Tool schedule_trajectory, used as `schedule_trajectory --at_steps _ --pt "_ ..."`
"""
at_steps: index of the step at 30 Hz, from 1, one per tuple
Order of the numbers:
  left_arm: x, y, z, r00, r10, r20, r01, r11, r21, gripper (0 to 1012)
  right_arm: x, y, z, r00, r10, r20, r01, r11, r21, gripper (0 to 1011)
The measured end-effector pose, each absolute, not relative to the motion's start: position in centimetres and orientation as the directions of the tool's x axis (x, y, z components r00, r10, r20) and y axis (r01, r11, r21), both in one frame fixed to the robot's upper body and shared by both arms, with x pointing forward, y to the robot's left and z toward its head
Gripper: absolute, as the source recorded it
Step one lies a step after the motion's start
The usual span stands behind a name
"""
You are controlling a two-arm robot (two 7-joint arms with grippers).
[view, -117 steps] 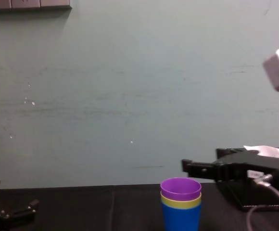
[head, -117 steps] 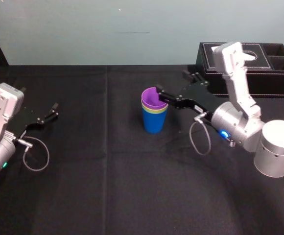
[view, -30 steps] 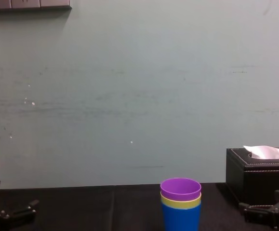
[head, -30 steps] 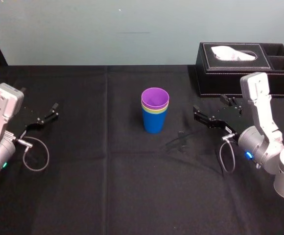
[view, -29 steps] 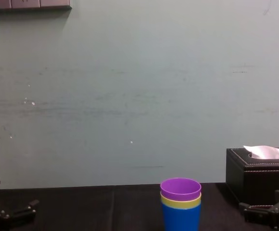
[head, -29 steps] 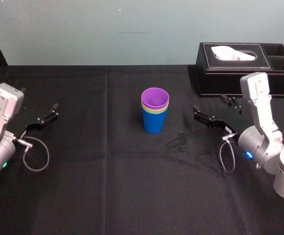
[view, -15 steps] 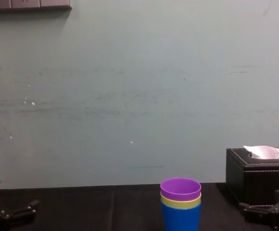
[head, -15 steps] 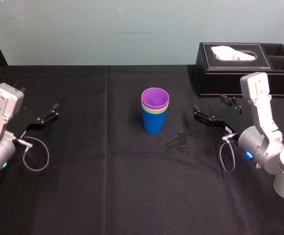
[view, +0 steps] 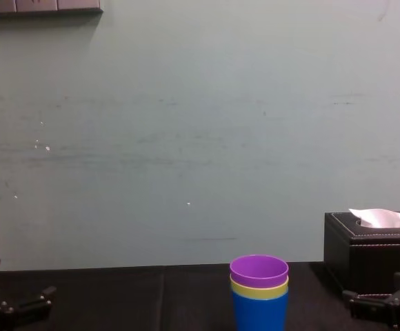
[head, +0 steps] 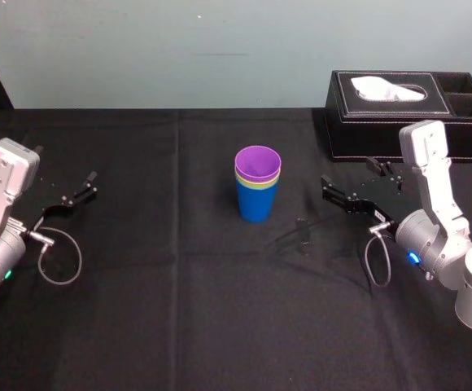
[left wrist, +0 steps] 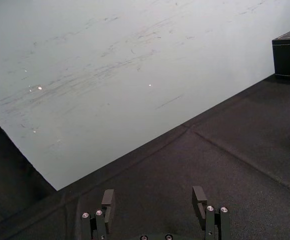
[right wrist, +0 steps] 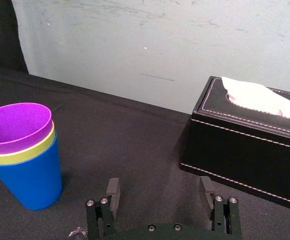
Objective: Stack the three plastic cups sequentially using one hand.
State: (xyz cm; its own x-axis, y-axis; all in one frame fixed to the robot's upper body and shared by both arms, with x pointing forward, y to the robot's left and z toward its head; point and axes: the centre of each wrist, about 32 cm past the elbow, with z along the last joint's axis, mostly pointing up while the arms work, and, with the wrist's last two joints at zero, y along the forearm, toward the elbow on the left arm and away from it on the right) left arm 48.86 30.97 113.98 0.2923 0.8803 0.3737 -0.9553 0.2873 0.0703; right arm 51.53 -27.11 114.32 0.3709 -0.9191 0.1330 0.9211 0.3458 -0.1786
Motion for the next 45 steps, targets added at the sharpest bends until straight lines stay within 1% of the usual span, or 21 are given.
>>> schedule_trajectory --at_steps 45 --pt "48.86 30.97 113.98 0.292 0.88 0.374 -0.955 0.287 0.07 1011 51.54 -27.11 114.32 0.371 -0.919 0.133 0.921 0.346 -0.179 1002"
